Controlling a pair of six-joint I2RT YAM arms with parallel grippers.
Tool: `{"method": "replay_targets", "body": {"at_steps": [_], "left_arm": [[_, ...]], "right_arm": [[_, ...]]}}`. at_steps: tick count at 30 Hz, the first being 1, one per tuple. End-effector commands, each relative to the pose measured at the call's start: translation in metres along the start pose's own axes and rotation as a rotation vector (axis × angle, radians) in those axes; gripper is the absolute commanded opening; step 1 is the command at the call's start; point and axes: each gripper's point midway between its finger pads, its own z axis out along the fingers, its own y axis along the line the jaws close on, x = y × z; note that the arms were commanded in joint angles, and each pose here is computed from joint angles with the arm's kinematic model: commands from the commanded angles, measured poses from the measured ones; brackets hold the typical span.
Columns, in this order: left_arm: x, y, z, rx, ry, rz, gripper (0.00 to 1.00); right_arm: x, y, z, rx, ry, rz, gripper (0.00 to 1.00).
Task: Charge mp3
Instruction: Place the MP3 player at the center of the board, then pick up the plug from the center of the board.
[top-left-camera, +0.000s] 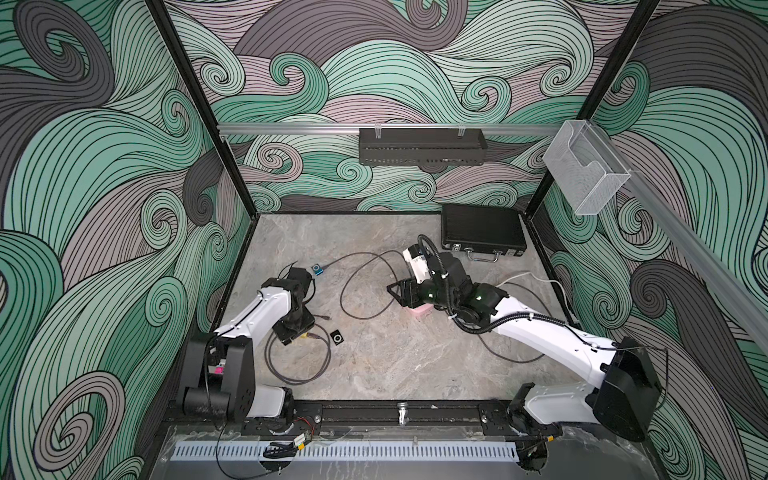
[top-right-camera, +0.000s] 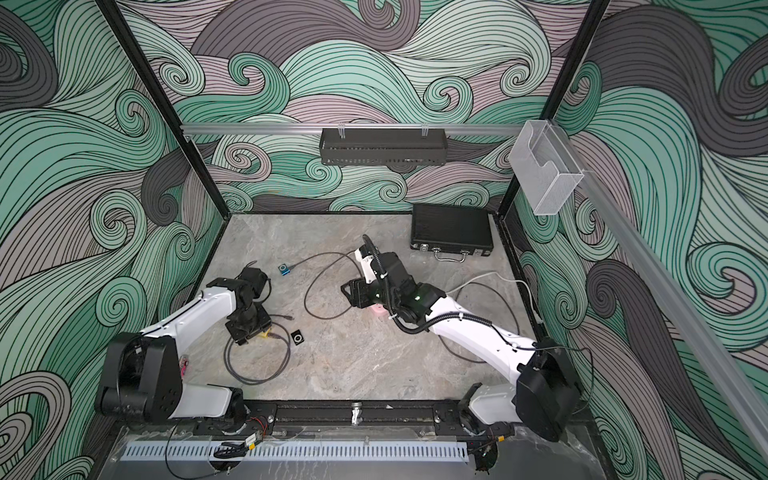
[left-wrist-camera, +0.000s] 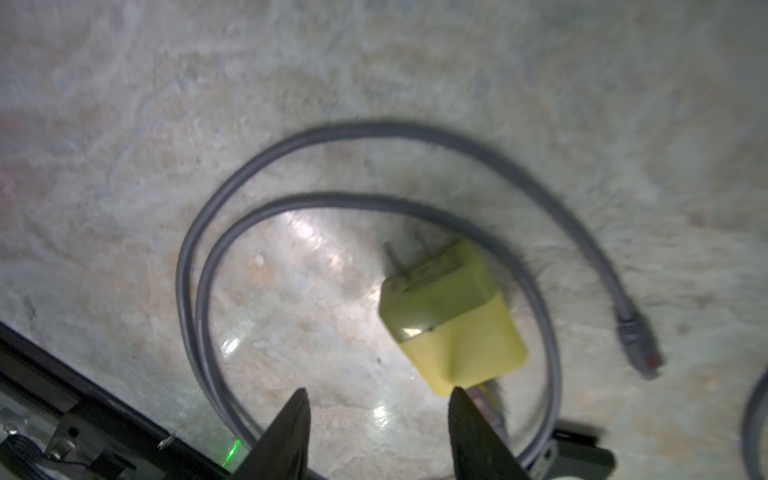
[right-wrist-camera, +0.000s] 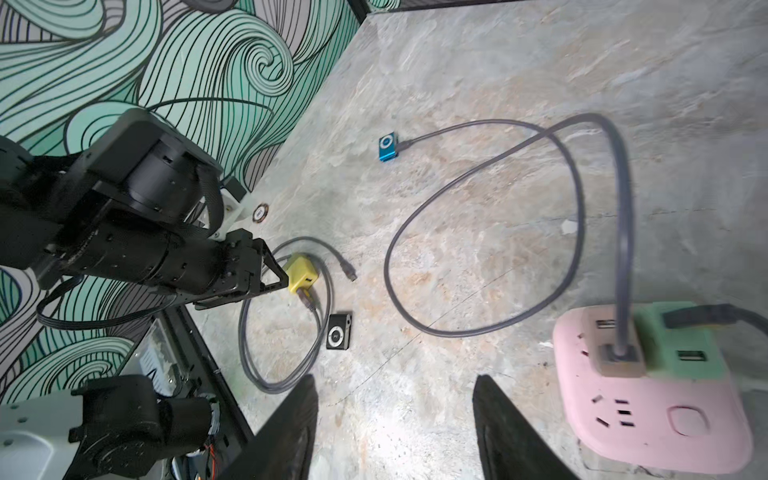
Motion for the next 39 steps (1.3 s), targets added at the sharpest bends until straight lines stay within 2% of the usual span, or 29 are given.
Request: {"method": "replay_targets", "body": {"at_steps": [1,10,17,23,26,28,30,32,35,39], "left_arm": [[-0.005,0.0,-0.007,0.033,-0.044,-0.072,0.54],[-0.026,-0.015,-0.007,0.127,-0.094,-0.164,0.56],[-0.031,-0.032,0.006,0.191,-0.031,-0.235,0.57],[-0.019,-0.034,0.022,0.192,0.028,-0.267,0.57],[-0.014,-0.023,0.028,0.143,0.027,-0.275,0.55],[-0.013,-0.012,0.031,0.101,0.01,-0.278,0.48],[-0.012,-0.003,0.033,0.071,-0.011,-0.286,0.33],[-0.012,-0.006,0.032,0.102,-0.009,-0.29,0.26],[-0.013,-0.025,0.016,0.228,0.011,-0.288,0.23],[-0.012,-0.044,-0.028,0.401,0.026,-0.272,0.23]], "right_arm": [[-0.01,0.015,0.003,-0.026,-0.031,-0.023,0.6],[-0.003,0.034,0.014,-0.053,-0.012,-0.04,0.59],[0.0,0.037,0.019,-0.056,-0.009,-0.057,0.59],[0.004,0.033,0.023,-0.046,0.001,-0.075,0.59],[0.006,0.033,0.024,-0.045,0.0,-0.082,0.59],[0.007,0.033,0.023,-0.044,-0.001,-0.09,0.59],[0.011,0.033,0.023,-0.04,0.005,-0.098,0.58],[0.013,0.035,0.021,-0.052,0.013,-0.094,0.58],[0.015,0.043,0.017,-0.107,0.012,-0.047,0.58],[0.018,0.054,0.017,-0.201,-0.023,0.039,0.6]]}}
